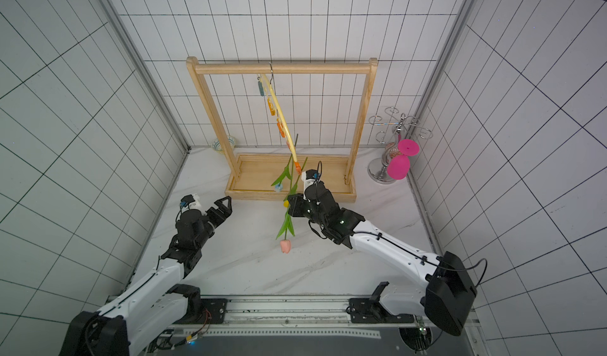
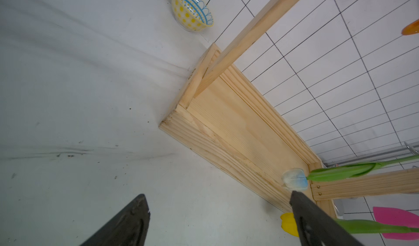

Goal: Dry the flowers on a clothes hanger
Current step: Open the clamp at the hanger.

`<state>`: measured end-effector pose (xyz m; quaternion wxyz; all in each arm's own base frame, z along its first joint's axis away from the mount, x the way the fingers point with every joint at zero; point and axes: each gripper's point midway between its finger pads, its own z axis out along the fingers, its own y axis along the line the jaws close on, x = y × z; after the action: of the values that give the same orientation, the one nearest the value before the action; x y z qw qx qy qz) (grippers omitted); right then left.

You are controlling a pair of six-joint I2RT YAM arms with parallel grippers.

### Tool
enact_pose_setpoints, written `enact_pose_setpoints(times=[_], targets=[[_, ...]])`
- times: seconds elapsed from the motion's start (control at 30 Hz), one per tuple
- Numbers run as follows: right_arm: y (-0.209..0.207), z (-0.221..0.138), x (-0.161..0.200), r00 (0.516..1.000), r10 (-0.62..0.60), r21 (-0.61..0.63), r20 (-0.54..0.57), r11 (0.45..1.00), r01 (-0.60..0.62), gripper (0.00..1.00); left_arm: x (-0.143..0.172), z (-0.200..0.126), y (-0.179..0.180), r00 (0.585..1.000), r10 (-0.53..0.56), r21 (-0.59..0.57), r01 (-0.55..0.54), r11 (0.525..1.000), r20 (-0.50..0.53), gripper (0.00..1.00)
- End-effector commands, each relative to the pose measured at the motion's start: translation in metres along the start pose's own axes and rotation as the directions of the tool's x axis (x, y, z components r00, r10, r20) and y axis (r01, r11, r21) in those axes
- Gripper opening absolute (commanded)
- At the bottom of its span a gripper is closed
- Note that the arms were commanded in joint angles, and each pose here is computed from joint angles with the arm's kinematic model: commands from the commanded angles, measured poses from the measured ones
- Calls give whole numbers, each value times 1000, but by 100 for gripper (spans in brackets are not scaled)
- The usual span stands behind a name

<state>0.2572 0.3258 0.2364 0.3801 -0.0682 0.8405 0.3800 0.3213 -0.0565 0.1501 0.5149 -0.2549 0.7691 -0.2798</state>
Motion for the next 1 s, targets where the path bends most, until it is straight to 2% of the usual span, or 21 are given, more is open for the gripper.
enact_pose_setpoints(times=[0.0,0.23,0.43,0.53,0.67,0.7,0.8,0.87,0.97], targets=[[-13,-2,7,999,-31,32,-12,999,31,0,-8,-6,-45,999,44,189,-47,981,22,97],[-11,7,6,999,-37,33,-26,999,38,0,-35,-3,-121,998,21,385,-39,922,52,92],[-7,19,-1,999,-29,31,-34,999,30,0,-56,33,-182,999,36,507,-30,862,-2,86],[-10,30,-18,999,-1,86,-48,996,5,0,-66,53,-216,998,53,589,-29,807,-24,84],[-11,43,-44,996,77,131,-37,989,-72,0,-74,70,-261,991,135,734,-103,671,16,74],[-8,45,-52,995,93,125,-19,988,-90,0,-76,76,-266,989,145,748,-124,653,37,75],[4,51,-79,992,124,88,36,988,-127,0,-85,85,-277,979,167,762,-194,618,114,73],[9,54,-95,989,131,74,62,988,-135,0,-88,92,-283,975,188,755,-213,620,120,73],[14,55,-113,985,148,50,85,987,-152,0,-81,99,-293,965,236,766,-239,597,117,73]])
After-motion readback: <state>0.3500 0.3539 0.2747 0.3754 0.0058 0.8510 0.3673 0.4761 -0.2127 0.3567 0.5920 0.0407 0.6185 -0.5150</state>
